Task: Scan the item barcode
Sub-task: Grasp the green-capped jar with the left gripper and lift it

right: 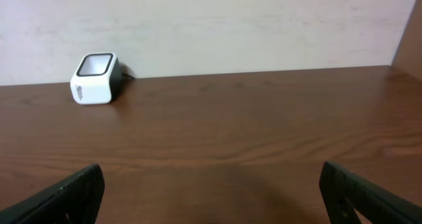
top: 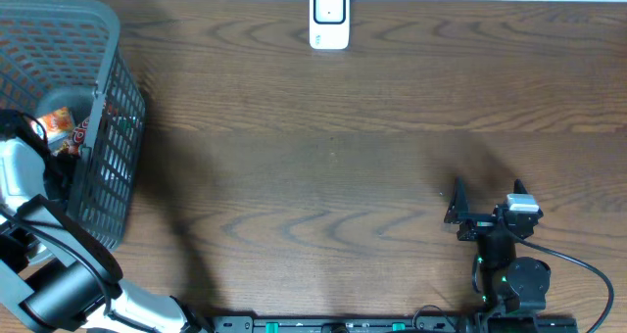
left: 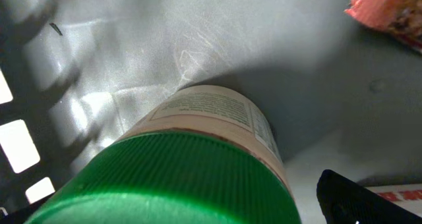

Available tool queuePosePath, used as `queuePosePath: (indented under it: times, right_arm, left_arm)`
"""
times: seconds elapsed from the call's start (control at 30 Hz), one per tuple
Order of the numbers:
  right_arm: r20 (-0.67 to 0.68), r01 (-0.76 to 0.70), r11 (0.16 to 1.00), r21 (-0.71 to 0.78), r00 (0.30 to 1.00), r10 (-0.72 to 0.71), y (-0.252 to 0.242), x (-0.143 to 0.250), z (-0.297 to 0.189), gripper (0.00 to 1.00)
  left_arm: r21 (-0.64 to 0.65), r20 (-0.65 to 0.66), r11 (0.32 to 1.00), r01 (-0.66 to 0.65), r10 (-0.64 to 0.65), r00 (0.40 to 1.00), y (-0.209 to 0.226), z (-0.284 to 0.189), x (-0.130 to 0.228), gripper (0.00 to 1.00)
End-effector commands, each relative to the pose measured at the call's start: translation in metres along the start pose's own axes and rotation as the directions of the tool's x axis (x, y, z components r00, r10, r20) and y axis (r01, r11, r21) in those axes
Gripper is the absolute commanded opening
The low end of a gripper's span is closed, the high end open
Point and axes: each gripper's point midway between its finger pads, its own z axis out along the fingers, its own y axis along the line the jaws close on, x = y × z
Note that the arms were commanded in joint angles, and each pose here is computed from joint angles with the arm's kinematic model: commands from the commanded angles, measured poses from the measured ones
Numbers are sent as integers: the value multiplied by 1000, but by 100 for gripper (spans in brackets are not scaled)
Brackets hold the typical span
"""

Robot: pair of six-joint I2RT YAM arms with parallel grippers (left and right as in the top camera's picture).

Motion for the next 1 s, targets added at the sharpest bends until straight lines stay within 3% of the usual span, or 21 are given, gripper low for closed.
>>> queuePosePath:
  times: [0.0, 0.33, 0.73, 0.9, 0.97]
  right_arm:
    - [3, 8, 1000, 13, 1000, -8, -3, 0, 0, 99]
    - [3, 8, 1000, 13, 1000, -8, -3, 0, 0, 99]
    - [3, 8, 1000, 14, 1000, -8, -3, 0, 0, 99]
    - [3, 8, 1000, 13, 1000, -8, -3, 0, 0, 99]
    - [3, 8, 1000, 13, 1000, -8, -3, 0, 0, 99]
  left_arm:
    - [6, 0, 1000, -3, 3, 1000, 1, 1, 1, 100]
    - [-12, 21, 1000, -2, 2, 1000, 1, 8, -5, 100]
    - [-72, -59, 997, 4, -8, 998, 5, 35, 8, 99]
    - [-74, -56, 996, 44, -48, 997, 4, 35, 8, 83]
    - [-74, -56, 996, 43, -47, 997, 4, 35, 8, 82]
